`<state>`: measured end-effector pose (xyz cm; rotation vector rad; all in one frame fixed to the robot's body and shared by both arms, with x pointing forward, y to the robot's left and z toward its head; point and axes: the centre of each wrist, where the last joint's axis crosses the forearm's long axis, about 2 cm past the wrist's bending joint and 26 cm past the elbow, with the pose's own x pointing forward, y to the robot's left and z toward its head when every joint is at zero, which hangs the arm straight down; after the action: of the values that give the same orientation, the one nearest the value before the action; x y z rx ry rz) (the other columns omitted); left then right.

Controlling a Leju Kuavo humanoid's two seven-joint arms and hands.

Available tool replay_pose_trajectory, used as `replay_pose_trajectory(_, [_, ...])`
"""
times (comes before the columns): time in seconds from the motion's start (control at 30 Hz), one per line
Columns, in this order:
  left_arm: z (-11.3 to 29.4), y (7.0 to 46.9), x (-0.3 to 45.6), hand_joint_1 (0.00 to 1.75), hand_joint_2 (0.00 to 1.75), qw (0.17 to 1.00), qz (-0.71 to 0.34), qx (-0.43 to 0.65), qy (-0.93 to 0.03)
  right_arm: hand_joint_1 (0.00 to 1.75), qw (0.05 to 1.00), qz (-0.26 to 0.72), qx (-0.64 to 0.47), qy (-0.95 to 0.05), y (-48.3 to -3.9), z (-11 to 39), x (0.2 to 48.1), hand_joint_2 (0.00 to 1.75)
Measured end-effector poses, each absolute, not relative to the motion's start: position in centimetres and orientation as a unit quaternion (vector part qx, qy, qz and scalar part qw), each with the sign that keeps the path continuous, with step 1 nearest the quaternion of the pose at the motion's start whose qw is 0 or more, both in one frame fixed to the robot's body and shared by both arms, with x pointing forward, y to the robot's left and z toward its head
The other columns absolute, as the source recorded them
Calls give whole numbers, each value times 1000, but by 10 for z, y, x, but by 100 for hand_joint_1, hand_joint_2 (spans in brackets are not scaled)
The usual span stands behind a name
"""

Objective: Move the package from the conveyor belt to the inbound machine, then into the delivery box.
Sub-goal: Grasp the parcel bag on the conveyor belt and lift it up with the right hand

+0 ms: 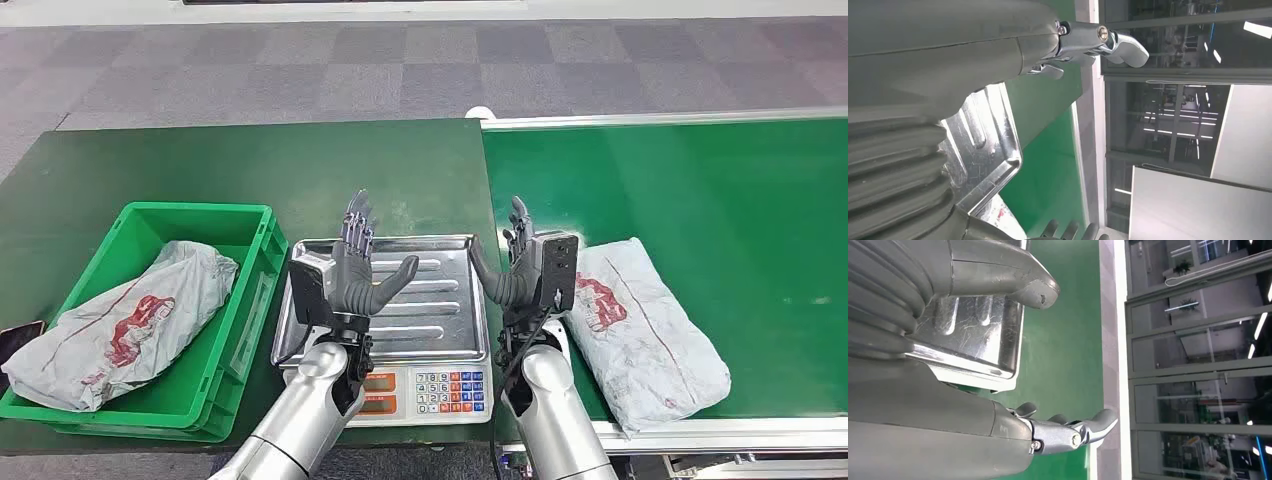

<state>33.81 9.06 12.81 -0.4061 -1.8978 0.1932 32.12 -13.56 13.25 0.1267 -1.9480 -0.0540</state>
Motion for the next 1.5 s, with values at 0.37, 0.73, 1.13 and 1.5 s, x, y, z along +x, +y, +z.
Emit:
replay_pose_trajectory(0.37, [128, 91, 338, 0, 175, 561, 82, -172, -805, 0, 560, -23, 54, -826, -136, 133, 321, 175])
replay_pose_trajectory(0.73, [112, 127, 340, 0, 175, 568, 57, -111, -814, 0, 556, 116, -298, -767, -235, 119, 337, 175])
replay_pose_trajectory(1.13, [103, 140, 335, 0, 175, 571, 47, -100, -814, 0, 566, 124, -389, -716, -292, 99, 322, 175])
replay_pose_trajectory(1.5, [98, 148, 330, 0, 175, 572, 50, -95, -813, 0, 697, 142, -312, -631, -327, 65, 315, 175])
